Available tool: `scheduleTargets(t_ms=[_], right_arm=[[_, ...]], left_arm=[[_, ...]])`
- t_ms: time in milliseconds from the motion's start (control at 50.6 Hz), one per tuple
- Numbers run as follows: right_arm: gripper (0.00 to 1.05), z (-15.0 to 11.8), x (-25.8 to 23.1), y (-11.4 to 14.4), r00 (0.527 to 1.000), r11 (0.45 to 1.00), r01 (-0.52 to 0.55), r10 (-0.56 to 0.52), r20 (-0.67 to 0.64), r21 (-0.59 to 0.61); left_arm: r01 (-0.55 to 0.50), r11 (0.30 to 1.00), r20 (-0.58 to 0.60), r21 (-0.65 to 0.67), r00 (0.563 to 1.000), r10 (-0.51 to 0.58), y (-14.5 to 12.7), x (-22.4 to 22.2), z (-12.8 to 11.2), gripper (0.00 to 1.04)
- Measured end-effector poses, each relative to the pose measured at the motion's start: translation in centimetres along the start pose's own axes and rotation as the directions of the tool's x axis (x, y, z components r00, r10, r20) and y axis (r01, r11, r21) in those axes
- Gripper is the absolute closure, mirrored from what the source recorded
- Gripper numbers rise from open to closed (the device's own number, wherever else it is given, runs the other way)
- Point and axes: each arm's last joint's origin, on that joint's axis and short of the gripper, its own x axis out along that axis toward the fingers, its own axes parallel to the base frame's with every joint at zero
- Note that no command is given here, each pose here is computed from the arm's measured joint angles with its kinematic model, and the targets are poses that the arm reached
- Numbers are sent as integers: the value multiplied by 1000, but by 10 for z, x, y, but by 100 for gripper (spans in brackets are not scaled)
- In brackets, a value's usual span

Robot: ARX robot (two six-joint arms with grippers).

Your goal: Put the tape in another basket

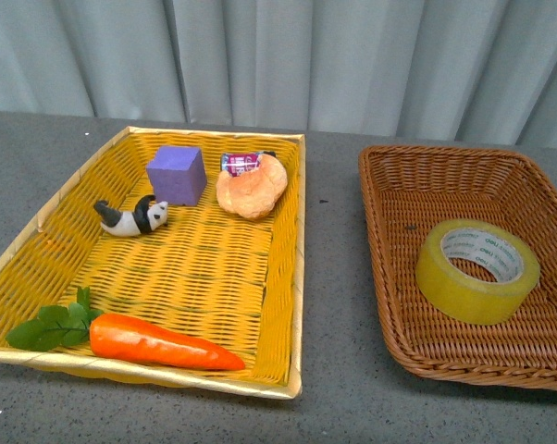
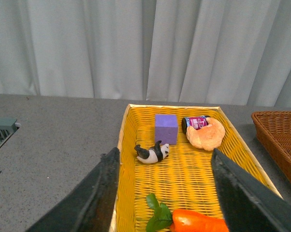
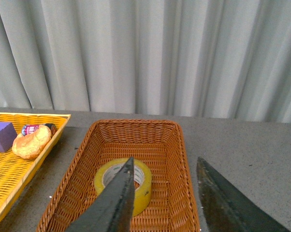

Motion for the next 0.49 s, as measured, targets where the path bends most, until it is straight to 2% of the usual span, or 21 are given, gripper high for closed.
scheduleTargets(t_ms=[237,336,494], right_arm=[[24,0,0,0,1000,1000,0,0,0,0],[7,0,0,0,1000,1000,0,0,0,1],[9,0,0,0,1000,1000,0,0,0,1]], left_arm=[[0,1000,0,0,1000,0,0,0,0,5],[0,1000,0,0,1000,0,0,0,0,7],[0,1000,0,0,1000,0,0,0,0,7]])
